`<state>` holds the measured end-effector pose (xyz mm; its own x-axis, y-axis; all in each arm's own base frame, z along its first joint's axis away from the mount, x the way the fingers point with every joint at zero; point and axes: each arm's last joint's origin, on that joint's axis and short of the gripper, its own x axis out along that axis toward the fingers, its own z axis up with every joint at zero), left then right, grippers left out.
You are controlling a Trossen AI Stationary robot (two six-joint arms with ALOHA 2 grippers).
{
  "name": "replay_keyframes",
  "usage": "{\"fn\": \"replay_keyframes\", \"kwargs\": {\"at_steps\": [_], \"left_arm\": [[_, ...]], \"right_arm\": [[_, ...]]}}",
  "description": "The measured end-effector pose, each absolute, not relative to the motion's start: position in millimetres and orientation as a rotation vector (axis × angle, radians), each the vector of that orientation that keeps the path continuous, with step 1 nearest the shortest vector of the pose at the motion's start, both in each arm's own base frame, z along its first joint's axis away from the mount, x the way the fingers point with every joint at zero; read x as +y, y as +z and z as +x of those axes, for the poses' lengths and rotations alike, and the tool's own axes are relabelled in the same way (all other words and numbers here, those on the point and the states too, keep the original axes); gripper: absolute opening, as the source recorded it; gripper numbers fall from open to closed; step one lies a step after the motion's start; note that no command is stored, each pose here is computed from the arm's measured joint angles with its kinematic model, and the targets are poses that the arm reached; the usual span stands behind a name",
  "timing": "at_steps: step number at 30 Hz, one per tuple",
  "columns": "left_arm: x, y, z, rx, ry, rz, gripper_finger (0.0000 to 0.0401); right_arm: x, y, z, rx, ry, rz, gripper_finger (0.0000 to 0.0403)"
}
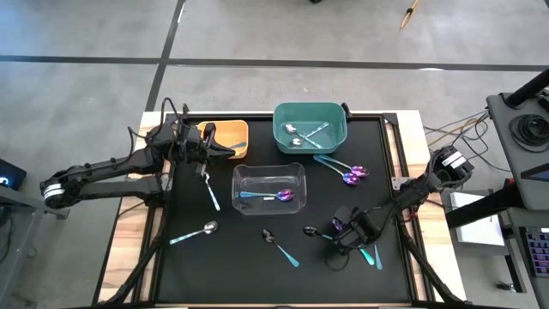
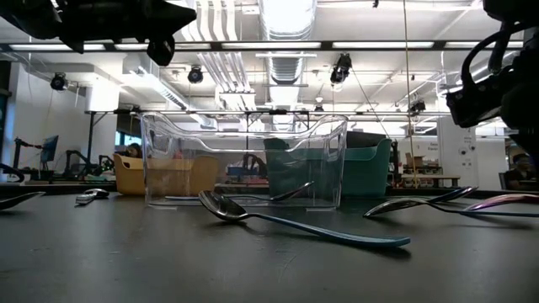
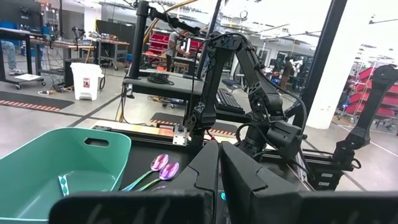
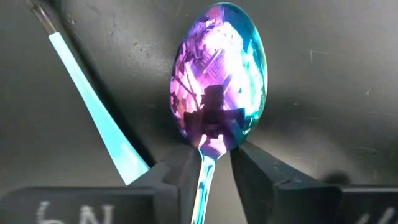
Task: Sort silverware by color (type)
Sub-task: Put the violet spoon into the transparent bin
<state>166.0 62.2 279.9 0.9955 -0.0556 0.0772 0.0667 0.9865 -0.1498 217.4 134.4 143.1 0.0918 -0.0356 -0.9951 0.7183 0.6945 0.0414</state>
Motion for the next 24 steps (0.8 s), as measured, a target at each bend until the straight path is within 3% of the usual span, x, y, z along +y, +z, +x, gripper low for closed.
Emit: {"fn": "replay_keyframes", "kwargs": {"at_steps": [9, 24], "left_arm": [[62.2, 280.0, 166.0, -0.073, -0.061, -0.153, 0.0], [62.2, 280.2, 166.0, -0.076, -0.061, -0.151, 0.0]], "right_arm": [[135.3, 143.0, 219.4, 1.349, -0.621, 0.651, 0.0018], [131.6, 167.8, 213.9, 1.29, -0.555, 0.706, 0.0015]]}}
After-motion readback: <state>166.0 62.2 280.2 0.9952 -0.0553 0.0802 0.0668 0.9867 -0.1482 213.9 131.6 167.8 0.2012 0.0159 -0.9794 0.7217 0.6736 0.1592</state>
